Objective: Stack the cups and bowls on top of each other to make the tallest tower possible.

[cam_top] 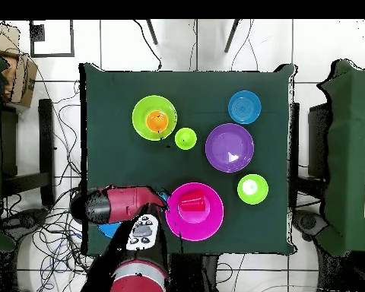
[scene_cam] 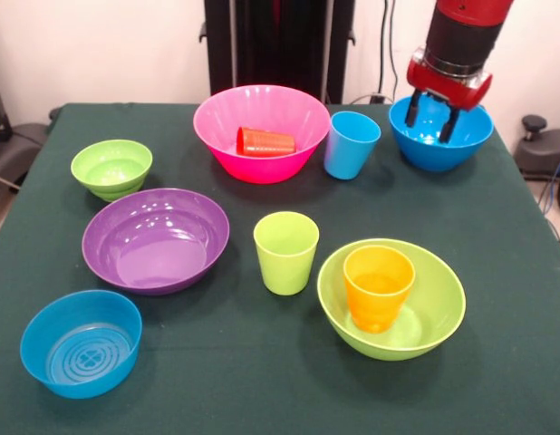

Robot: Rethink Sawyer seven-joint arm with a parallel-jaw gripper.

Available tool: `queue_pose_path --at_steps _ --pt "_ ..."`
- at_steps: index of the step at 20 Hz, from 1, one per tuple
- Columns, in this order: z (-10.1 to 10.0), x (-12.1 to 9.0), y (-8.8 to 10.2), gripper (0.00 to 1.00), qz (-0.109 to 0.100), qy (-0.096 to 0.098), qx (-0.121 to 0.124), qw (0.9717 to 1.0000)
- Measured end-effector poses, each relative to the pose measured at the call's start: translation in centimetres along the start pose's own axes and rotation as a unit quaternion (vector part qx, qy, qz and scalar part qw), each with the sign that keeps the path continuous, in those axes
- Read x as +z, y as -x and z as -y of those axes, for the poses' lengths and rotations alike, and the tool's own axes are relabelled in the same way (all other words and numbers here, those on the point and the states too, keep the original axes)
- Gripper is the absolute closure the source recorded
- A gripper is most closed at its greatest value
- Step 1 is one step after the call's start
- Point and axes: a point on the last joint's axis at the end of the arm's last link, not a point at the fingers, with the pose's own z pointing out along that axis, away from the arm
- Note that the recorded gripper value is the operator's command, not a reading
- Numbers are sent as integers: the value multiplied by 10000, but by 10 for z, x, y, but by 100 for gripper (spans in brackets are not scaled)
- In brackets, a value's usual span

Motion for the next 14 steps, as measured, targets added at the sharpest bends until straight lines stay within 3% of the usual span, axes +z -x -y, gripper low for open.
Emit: queue_pose_path --at_steps 5,14 --pt "-5 2 -16 0 -126 28 -100 9999" --pt "-6 2 -19 0 -144 42 -126 9998"
